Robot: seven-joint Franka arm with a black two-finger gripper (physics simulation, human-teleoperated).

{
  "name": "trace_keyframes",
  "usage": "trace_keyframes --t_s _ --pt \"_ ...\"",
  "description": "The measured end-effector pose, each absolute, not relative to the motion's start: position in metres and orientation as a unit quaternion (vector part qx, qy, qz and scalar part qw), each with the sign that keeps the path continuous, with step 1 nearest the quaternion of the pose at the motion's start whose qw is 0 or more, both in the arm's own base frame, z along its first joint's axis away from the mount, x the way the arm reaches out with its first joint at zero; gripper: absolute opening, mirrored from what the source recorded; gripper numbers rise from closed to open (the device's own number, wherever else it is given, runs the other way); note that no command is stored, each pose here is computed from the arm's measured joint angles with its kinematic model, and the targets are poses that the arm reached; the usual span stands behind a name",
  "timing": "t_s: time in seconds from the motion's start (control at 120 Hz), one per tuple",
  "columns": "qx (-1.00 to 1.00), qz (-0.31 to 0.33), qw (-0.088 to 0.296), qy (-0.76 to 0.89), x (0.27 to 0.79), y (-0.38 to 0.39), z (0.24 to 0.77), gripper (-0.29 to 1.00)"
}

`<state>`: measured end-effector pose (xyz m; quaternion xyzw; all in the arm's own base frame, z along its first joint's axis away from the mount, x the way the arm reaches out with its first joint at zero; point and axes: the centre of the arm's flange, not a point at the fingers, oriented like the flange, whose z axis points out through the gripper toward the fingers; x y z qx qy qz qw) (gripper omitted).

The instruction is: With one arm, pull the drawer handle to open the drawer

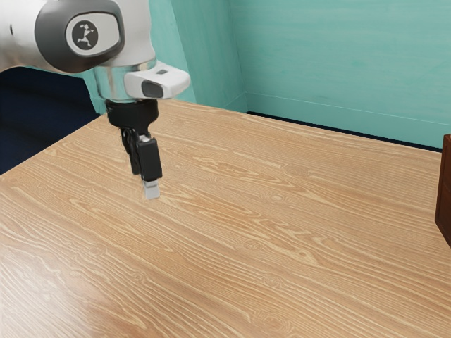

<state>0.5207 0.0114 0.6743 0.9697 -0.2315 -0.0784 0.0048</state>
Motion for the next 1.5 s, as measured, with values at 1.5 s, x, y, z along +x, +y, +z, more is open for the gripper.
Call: trace_keyframes --t_s 1.5 --pt "0.369 0.232 -0.022 -0.900 0.665 -0.267 0.611 0.51"
